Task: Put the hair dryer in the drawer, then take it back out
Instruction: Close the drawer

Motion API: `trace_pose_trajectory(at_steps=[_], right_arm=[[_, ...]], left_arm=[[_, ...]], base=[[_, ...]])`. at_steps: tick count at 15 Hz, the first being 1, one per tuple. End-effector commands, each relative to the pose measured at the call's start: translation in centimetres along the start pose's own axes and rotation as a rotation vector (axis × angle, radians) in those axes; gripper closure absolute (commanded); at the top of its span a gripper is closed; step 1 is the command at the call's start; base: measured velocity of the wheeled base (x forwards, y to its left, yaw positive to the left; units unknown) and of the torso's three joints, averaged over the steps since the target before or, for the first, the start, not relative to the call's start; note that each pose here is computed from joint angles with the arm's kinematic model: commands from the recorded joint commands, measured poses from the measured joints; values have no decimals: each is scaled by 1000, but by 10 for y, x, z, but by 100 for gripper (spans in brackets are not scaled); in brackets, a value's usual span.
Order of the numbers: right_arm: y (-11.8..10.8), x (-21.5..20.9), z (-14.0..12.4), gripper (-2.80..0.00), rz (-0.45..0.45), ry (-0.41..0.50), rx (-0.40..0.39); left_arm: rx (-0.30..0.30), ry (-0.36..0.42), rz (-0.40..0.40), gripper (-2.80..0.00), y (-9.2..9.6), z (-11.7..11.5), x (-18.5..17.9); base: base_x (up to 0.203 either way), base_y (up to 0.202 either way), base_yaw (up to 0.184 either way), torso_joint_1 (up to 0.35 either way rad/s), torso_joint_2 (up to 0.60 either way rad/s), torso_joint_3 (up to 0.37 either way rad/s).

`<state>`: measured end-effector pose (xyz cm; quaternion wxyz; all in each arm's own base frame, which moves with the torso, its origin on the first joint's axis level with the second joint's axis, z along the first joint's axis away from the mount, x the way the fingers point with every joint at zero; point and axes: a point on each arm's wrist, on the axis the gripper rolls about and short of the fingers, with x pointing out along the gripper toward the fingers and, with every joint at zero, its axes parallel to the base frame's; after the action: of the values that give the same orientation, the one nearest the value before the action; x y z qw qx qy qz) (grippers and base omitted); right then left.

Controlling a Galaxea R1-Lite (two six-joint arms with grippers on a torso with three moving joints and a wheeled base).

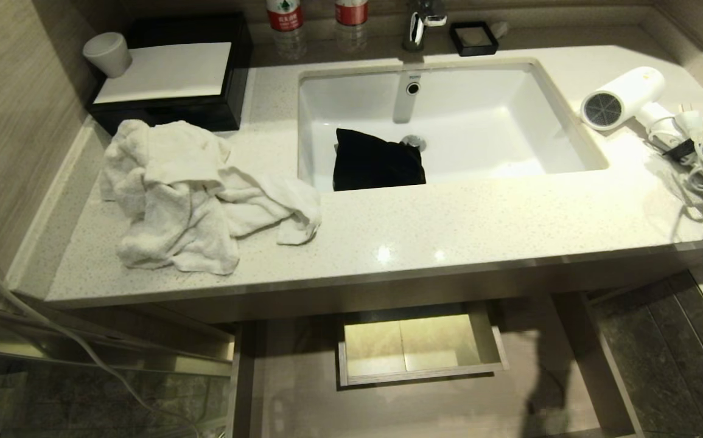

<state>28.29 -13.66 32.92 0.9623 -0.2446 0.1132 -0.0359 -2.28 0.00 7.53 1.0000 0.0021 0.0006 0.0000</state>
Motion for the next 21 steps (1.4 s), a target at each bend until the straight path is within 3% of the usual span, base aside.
trace_pose_trajectory(at_steps=[1, 6, 9, 10, 21], right_arm=[[8, -42, 7, -280, -31, -18, -16], [36, -105, 5, -280, -44, -28, -25], [47, -127, -4, -280, -36, 23, 11], [50, -132, -6, 0, -32, 32, 13], [65, -148, -15, 0, -5, 72, 34]], left_arm=[[0, 0, 0, 0, 0, 0, 0], [0, 1, 0, 0, 0, 0, 0], [0, 2, 0, 0, 0, 0, 0], [0, 1, 0, 0, 0, 0, 0], [0, 2, 0, 0, 0, 0, 0]], base=[[0, 0, 0, -36, 39, -51], [0, 0, 0, -155, 54, -92], [0, 0, 0, -15, 4, -8], [0, 0, 0, 0, 0, 0], [0, 0, 0, 0, 0, 0]])
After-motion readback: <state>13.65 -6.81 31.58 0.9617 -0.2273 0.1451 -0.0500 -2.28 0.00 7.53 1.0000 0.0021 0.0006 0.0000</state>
